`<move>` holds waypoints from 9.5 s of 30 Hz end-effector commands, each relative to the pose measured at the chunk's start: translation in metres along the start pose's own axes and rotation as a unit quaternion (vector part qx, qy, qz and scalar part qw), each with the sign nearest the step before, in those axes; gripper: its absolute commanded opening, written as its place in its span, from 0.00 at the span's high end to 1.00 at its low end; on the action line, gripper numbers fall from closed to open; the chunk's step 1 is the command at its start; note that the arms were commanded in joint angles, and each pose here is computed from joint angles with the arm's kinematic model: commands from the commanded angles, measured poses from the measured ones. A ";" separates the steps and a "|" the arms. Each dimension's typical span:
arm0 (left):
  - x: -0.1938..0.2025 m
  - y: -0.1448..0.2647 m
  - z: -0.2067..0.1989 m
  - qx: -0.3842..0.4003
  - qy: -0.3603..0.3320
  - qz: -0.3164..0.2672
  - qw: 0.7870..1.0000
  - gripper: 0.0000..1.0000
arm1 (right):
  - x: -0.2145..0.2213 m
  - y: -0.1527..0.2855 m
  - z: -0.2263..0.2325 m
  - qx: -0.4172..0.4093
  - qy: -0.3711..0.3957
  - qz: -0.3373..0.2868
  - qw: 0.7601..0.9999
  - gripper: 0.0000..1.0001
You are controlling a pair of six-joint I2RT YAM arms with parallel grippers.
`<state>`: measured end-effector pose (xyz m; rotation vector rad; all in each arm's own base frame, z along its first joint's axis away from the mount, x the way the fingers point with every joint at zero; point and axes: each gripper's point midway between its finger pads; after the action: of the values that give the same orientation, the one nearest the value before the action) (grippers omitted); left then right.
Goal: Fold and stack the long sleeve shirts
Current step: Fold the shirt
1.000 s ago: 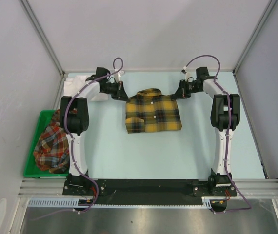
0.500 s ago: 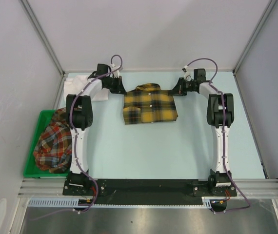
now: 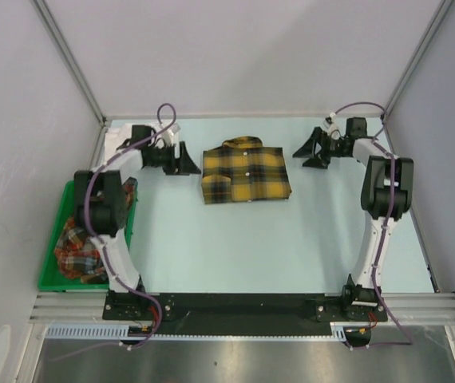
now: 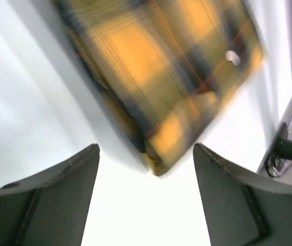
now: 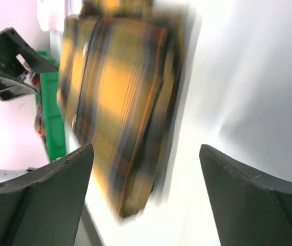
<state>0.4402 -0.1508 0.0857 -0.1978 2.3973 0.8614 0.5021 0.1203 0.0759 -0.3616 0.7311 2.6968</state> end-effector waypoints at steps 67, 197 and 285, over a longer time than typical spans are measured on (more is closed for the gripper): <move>-0.011 -0.026 -0.023 0.003 -0.010 -0.031 0.999 1.00 | 0.040 -0.021 0.030 0.025 0.125 0.038 0.991 1.00; 0.099 0.051 -0.053 0.051 0.097 -0.015 0.994 0.18 | 0.273 0.082 0.074 0.030 0.490 0.436 0.754 0.25; -0.017 -0.041 -0.154 -0.020 -0.192 0.147 0.970 0.20 | 0.170 0.046 0.019 0.010 -0.295 -0.038 0.955 0.14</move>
<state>0.3463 -0.3601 0.1789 0.4239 2.0051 0.8772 0.2962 0.1202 0.0595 0.4957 0.5390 2.5290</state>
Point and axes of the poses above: each gripper's point midway between its finger pads, its own y axis back along the fingers, its own z axis along the line the jaws close on, x = y × z, and after that the axes turned 4 degrees about -y, right-handed
